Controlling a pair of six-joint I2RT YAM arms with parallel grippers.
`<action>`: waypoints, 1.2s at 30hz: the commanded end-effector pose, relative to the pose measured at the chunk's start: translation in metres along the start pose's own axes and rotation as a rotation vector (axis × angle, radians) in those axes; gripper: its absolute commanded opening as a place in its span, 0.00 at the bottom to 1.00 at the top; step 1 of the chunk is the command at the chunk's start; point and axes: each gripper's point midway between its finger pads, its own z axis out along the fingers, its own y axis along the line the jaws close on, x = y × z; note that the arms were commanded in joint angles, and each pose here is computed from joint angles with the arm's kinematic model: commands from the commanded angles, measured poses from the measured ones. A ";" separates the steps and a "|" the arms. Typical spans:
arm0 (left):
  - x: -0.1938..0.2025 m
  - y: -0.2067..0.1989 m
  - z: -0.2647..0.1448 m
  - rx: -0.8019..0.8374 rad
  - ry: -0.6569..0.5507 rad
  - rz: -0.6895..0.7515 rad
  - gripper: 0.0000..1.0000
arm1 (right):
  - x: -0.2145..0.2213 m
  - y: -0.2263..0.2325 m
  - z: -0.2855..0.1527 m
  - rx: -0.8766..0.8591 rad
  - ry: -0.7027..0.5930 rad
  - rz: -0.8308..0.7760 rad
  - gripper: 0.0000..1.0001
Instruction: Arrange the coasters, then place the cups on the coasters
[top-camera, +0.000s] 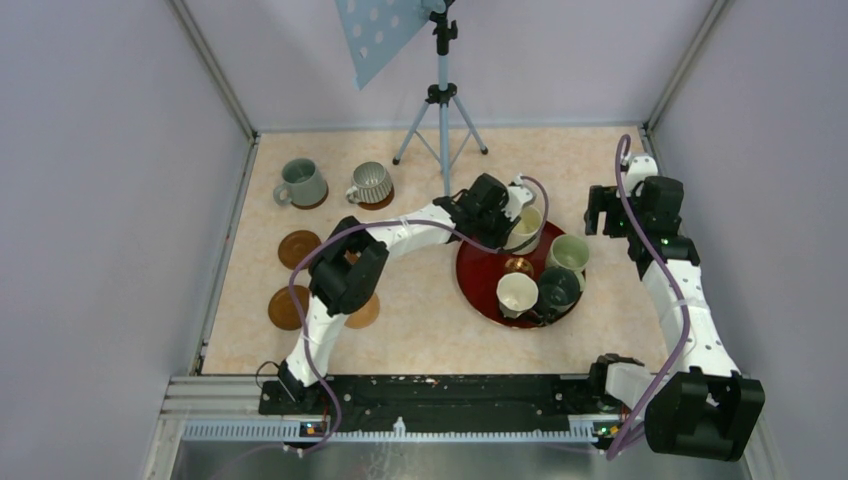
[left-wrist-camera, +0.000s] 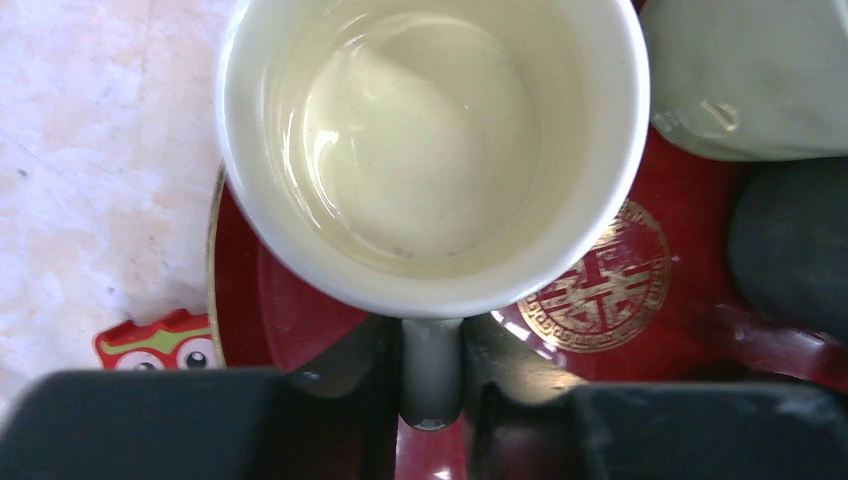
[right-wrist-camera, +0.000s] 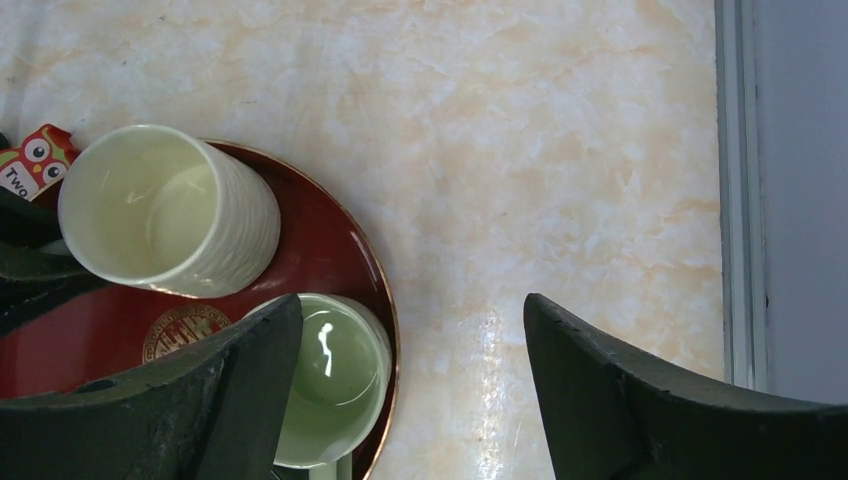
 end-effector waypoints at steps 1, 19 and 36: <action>-0.022 0.003 -0.003 0.023 -0.042 -0.014 0.20 | -0.011 -0.001 -0.003 -0.005 -0.033 -0.010 0.80; -0.070 -0.021 -0.109 0.157 -0.220 0.049 0.00 | -0.012 -0.002 -0.003 -0.001 -0.047 -0.022 0.80; -0.021 0.022 -0.225 0.133 -0.240 0.007 0.00 | -0.008 0.005 0.000 -0.041 -0.035 -0.027 0.80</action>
